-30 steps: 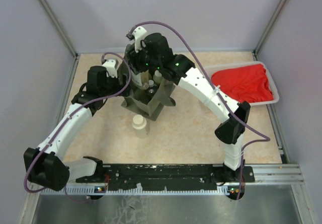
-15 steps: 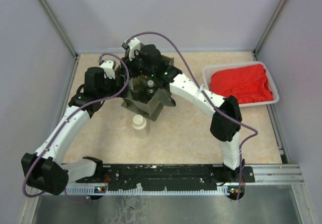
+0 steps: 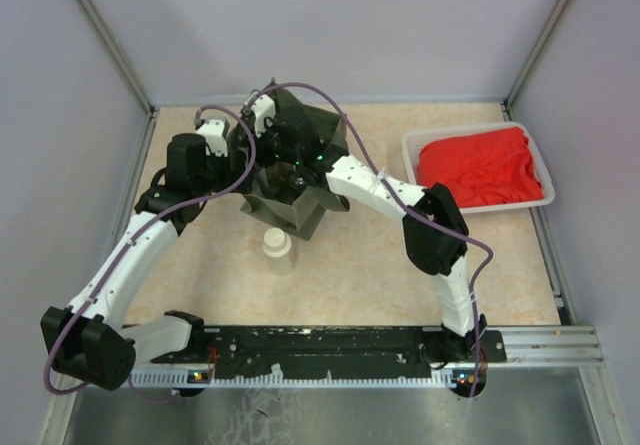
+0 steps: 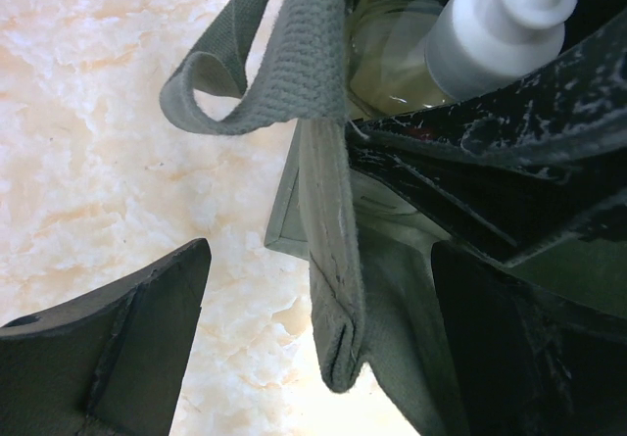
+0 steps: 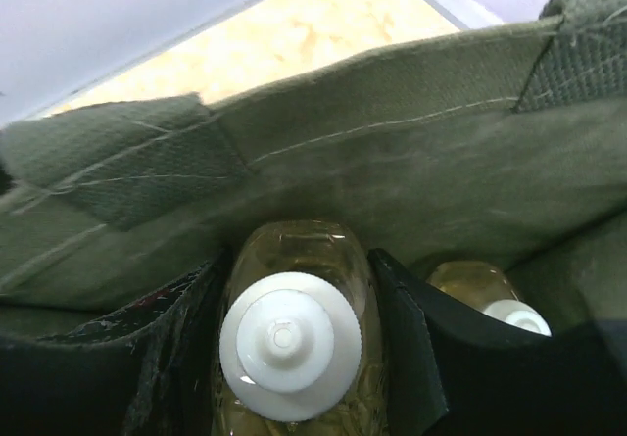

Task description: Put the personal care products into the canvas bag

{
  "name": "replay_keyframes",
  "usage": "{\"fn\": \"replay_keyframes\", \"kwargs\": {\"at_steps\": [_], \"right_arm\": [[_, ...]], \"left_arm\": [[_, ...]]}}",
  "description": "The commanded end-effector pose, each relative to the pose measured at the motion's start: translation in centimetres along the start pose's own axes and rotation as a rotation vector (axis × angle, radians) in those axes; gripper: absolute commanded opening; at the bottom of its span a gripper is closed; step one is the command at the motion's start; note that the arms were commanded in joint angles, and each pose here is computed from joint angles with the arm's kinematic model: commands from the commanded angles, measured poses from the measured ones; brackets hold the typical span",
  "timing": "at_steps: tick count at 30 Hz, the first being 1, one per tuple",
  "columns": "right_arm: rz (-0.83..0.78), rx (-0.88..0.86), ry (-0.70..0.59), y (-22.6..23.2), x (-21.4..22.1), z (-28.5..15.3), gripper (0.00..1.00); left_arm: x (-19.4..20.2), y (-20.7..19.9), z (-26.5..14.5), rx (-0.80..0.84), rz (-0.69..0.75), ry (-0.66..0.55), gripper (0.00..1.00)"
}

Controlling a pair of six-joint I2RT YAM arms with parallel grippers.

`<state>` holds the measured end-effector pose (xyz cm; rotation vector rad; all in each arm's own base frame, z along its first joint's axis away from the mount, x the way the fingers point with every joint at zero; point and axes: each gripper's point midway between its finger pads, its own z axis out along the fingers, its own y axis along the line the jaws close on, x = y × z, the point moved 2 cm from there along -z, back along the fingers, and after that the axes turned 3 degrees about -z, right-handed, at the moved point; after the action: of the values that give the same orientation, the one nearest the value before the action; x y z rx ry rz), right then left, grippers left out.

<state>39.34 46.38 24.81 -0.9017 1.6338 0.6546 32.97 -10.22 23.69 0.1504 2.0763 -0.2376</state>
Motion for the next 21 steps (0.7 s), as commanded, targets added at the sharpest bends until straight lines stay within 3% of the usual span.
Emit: {"fn": "replay_keyframes", "kwargs": {"at_steps": [1, 11, 15, 21], "right_arm": [[-0.052, 0.066, -0.290, -2.8, -8.0, -0.8, 0.00], [-0.070, 0.136, -0.140, -7.5, -3.3, -0.5, 0.00], [-0.075, 0.133, -0.117, -7.5, -2.3, -0.5, 0.12], [-0.063, 0.118, -0.102, -7.2, -1.8, -0.7, 0.40]], "left_arm": [[-0.1, 0.3, -0.7, -0.014, 0.016, 0.000, 1.00], [0.2, 0.3, -0.3, -0.015, 0.016, 0.008, 1.00], [0.6, 0.3, 0.1, -0.015, 0.016, 0.025, 1.00], [0.8, 0.2, 0.4, -0.009, 0.015, 0.028, 1.00]]}}
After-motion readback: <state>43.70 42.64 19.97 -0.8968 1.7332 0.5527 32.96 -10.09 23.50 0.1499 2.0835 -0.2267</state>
